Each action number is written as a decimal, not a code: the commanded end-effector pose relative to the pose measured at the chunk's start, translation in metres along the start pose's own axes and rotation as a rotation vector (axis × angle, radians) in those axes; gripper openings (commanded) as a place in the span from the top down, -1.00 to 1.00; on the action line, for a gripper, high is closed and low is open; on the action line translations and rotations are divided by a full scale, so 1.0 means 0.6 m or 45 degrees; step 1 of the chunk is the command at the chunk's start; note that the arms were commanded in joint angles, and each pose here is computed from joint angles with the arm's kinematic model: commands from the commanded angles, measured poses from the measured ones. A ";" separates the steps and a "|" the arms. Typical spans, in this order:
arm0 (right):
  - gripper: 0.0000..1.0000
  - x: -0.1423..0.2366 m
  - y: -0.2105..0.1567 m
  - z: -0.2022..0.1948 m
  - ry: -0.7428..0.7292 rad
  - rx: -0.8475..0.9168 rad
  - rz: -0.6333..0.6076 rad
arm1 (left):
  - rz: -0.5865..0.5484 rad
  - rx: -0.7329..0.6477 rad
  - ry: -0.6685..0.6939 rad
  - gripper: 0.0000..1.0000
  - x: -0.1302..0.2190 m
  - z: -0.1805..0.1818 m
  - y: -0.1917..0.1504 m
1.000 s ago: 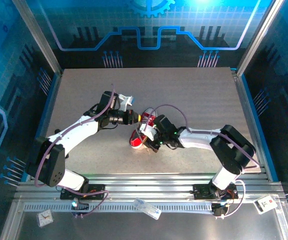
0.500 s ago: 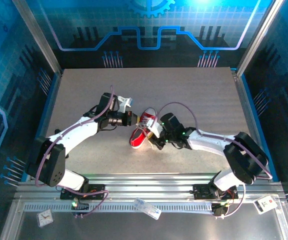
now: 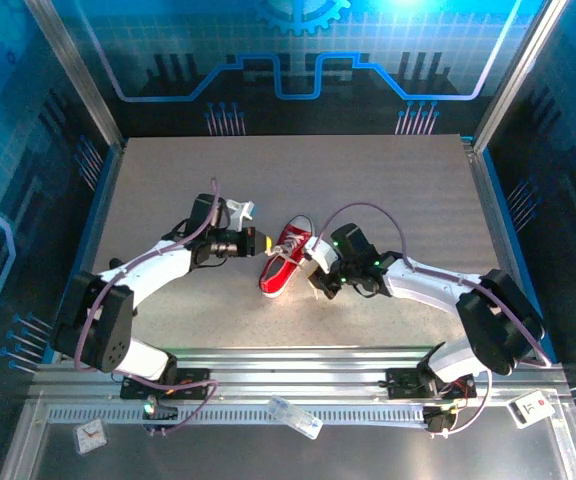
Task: Tie the shoes
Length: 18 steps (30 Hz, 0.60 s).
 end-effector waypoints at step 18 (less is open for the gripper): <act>1.00 0.007 0.004 0.027 0.135 -0.049 0.038 | -0.148 -0.468 0.019 0.19 0.090 -0.038 0.050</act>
Point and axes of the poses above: each hand's point on the last joint's axis, 136 mm out from that joint toward the fingers, its own x axis back along the fingers, its own z axis along the line the jaws close on, y = z × x, the point moved 1 cm from there along x, back along the fingers, and after that the axes turned 4 degrees about -x, right-handed, at the moved point
